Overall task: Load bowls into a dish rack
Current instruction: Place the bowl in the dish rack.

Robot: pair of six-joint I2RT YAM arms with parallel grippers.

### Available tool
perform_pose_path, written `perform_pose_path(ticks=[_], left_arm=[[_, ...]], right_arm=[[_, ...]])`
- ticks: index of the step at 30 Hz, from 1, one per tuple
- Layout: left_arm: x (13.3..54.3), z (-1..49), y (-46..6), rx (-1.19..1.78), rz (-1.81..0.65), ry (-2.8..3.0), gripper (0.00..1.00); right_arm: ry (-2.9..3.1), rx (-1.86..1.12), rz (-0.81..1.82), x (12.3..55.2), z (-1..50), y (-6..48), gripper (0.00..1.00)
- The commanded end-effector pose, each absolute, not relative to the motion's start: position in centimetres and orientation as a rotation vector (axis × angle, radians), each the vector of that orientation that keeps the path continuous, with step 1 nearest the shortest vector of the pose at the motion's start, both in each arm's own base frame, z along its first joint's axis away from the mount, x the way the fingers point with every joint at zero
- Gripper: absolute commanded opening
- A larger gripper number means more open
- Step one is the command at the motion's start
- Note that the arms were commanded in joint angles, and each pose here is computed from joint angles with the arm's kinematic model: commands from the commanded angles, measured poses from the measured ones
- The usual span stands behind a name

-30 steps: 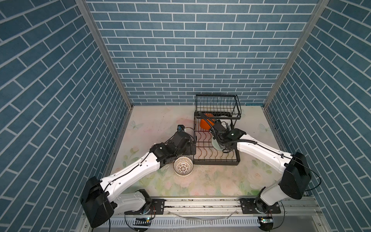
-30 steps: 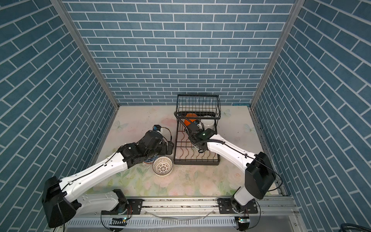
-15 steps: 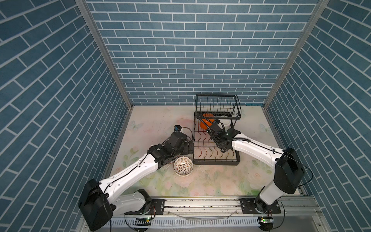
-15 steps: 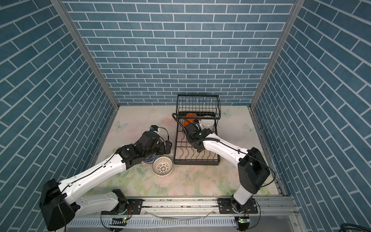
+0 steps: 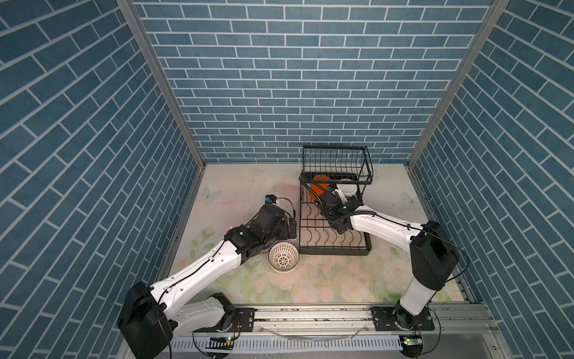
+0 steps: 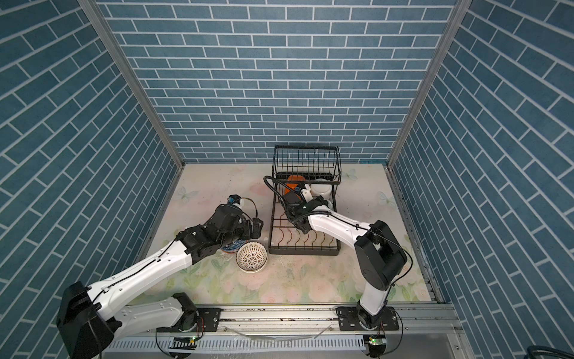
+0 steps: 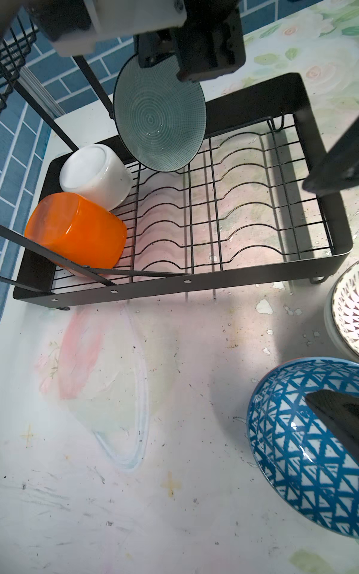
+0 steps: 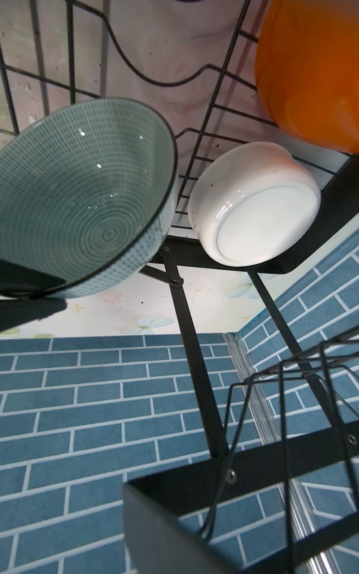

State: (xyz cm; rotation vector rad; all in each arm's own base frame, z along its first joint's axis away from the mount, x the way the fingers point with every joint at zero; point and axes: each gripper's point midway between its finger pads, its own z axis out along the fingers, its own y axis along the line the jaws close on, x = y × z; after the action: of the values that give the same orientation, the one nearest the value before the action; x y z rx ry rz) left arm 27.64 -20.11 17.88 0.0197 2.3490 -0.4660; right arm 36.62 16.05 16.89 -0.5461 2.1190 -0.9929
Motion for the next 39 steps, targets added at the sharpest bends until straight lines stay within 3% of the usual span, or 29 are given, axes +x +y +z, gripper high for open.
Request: perform_pose_path(ticks=[1, 39], left_arm=[[27.6, 17.7, -19.7, 0.011, -0.472, 2.346, 1.0], [27.6, 16.1, -18.6, -0.016, -0.461, 2.37, 1.0]], right_arm=[[2.017, -0.412, -1.027, 38.7, 20.0, 16.3, 0.0], [1.941, -0.344, -1.178, 41.8, 16.6, 16.3, 0.0]])
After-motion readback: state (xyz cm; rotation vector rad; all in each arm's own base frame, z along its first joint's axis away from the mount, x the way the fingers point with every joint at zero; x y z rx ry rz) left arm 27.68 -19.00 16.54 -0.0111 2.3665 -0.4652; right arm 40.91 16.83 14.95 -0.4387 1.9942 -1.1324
